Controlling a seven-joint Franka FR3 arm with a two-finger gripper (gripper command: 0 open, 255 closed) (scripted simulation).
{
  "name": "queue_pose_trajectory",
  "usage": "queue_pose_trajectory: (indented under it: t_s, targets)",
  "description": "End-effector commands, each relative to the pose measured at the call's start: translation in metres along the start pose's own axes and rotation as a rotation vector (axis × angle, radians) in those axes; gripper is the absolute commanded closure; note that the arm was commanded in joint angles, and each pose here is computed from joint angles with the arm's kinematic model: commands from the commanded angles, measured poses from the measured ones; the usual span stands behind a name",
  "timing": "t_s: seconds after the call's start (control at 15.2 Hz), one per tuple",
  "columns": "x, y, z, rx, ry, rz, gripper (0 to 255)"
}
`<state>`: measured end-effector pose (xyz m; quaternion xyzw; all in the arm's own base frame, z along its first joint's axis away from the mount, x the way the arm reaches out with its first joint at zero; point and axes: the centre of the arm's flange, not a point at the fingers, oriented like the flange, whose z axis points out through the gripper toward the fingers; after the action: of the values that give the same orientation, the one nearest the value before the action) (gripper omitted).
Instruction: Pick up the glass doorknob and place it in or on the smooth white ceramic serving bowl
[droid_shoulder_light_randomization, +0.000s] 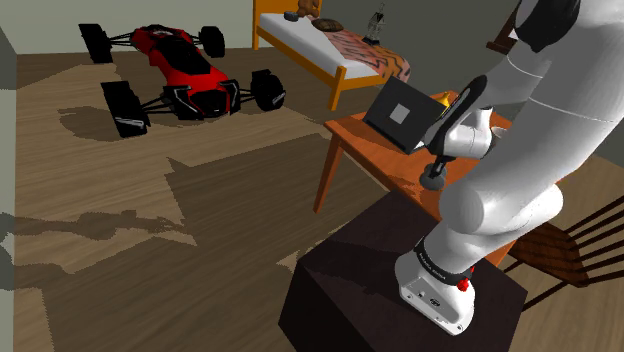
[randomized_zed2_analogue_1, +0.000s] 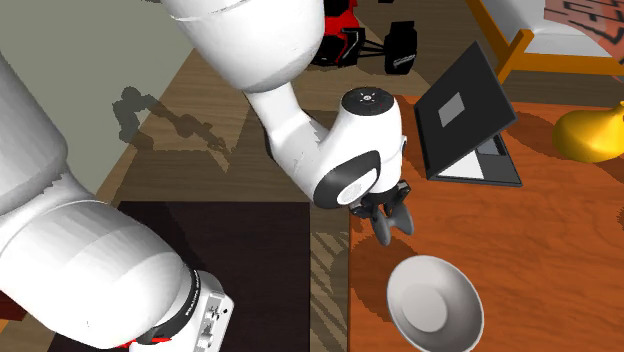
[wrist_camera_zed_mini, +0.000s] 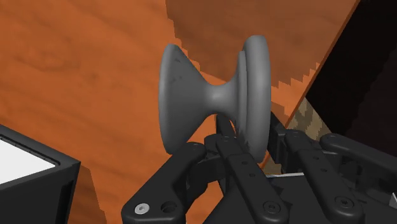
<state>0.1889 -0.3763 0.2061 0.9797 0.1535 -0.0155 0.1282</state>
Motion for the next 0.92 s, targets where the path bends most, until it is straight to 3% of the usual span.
queue_pose_trajectory:
  t_s: [0.0,0.86]
  targets:
    - [-0.001,0.001,-0.01,0.001,0.0,0.0,255]
    - [-0.006,0.018,-0.076,0.001,0.0,0.0,255]
